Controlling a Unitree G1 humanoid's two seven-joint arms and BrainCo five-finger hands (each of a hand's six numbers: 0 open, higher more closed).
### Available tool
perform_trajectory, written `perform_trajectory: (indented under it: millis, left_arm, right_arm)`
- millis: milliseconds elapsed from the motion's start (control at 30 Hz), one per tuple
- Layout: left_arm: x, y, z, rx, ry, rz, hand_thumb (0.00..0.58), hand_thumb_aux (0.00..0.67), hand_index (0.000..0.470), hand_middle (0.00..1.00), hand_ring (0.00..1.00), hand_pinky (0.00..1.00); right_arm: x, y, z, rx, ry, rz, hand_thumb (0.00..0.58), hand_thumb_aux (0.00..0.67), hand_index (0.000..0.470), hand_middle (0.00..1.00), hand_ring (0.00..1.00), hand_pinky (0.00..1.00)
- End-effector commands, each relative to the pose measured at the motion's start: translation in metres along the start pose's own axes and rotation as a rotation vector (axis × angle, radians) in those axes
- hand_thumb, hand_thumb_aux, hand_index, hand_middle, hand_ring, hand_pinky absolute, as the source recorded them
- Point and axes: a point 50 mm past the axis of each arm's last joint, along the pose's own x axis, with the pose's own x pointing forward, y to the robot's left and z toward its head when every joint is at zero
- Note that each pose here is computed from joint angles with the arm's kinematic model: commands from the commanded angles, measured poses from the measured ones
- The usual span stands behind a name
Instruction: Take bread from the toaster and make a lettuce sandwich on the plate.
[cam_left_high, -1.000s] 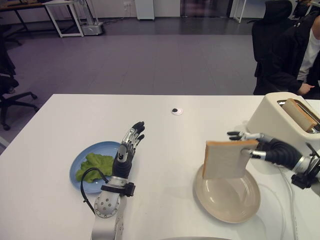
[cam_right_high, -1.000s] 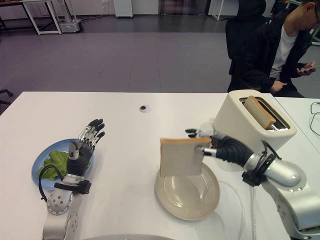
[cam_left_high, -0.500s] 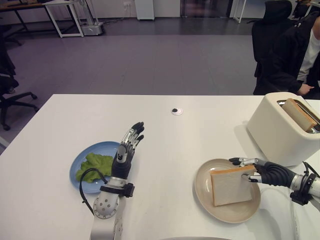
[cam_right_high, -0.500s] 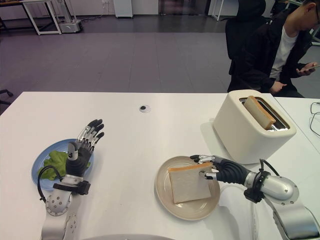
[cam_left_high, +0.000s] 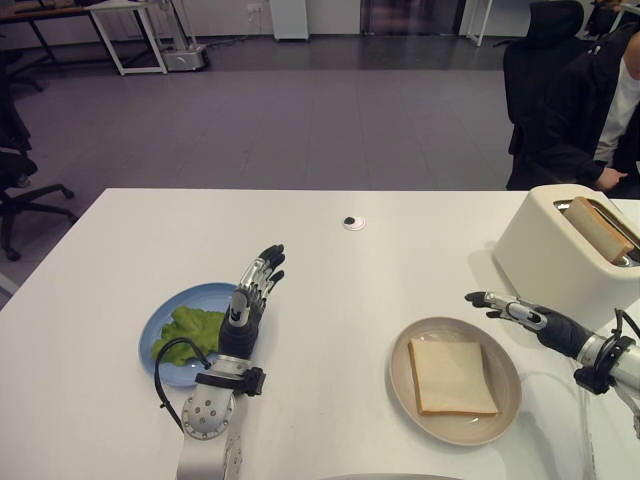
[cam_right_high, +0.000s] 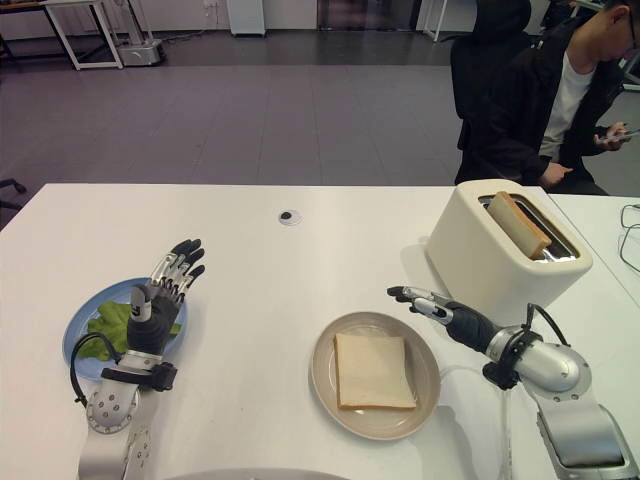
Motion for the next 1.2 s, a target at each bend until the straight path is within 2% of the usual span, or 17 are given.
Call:
perform_trajectory:
  millis: [33,100,167,300,367,500,700,733,767,800,833,1200]
  left_arm:
    - [0.0,0.007,0.001,0.055,0.015,-0.013,0.0,0.0,0.0,0.0,0.0,0.0]
    - [0.0,0.02,0.002,0.2,0.043,-0.041,0.0,0.0,0.0,0.0,0.0,0.0]
    - [0.001,0.045,0.008,0.538,0.074,-0.097,0.0,0.0,0.0,0.0,0.0,0.0]
    - [-0.003,0.109,0.01,1.245,0.246,-0.183,0.0,0.0,0.0,0.0,0.0,0.0]
    - [-0.012,0.135,0.001,1.474,0.346,-0.251,0.0,0.0,0.0,0.0,0.0,0.0]
    - [-0.028,0.165,-0.022,1.669,0.476,-0.336,0.0,0.0,0.0,0.0,0.0,0.0]
    - [-0.027,0.18,-0.037,1.766,0.558,-0.393,0.0,0.0,0.0,0.0,0.0,0.0]
    - [-0.026,0.179,-0.038,1.766,0.559,-0.401,0.062,0.037,0.026,0.0,0.0,0.0]
    - [-0.025,0.179,-0.039,1.766,0.558,-0.405,0.466,0.373,0.262,0.0,0.0,0.0]
    - [-0.024,0.178,-0.039,1.765,0.551,-0.406,0.566,0.568,0.398,0.0,0.0,0.0]
    - [-0.023,0.175,-0.038,1.762,0.537,-0.401,0.58,0.67,0.47,0.0,0.0,0.0]
    - [0.009,0.135,0.007,1.696,0.234,-0.3,0.58,0.67,0.47,0.0,0.0,0.0]
  right_arm:
    - [-0.002,-0.011,0.026,-0.008,-0.117,-0.09,0.0,0.0,0.0,0.0,0.0,0.0]
    - [0.001,-0.018,0.037,0.064,-0.231,-0.207,0.0,0.0,0.0,0.0,0.0,0.0]
    - [0.006,-0.02,0.035,0.19,-0.305,-0.337,0.0,0.0,0.0,0.0,0.0,0.0]
    - [0.021,0.004,0.007,0.46,-0.292,-0.438,0.0,0.0,0.0,0.0,0.0,0.0]
    - [0.025,0.017,-0.006,0.582,-0.279,-0.495,0.0,0.0,0.0,0.0,0.0,0.0]
    - [0.025,0.03,-0.026,0.705,-0.257,-0.653,0.0,0.0,0.0,0.0,0.0,0.0]
    - [0.02,0.045,-0.025,0.631,-0.307,-0.72,0.0,0.0,0.0,0.0,0.0,0.0]
    - [0.019,0.044,-0.023,0.62,-0.321,-0.725,0.0,0.0,0.0,0.0,0.0,0.0]
    - [0.017,0.043,-0.02,0.606,-0.332,-0.732,0.0,0.0,0.0,0.0,0.0,0.0]
    - [0.016,0.042,-0.017,0.595,-0.343,-0.736,0.0,0.0,0.0,0.0,0.0,0.0]
    - [0.016,0.04,-0.015,0.589,-0.352,-0.736,0.0,0.0,0.0,0.0,0.0,0.0]
    - [0.018,0.043,-0.011,0.593,-0.351,-0.726,0.0,0.0,0.0,0.0,0.0,0.0]
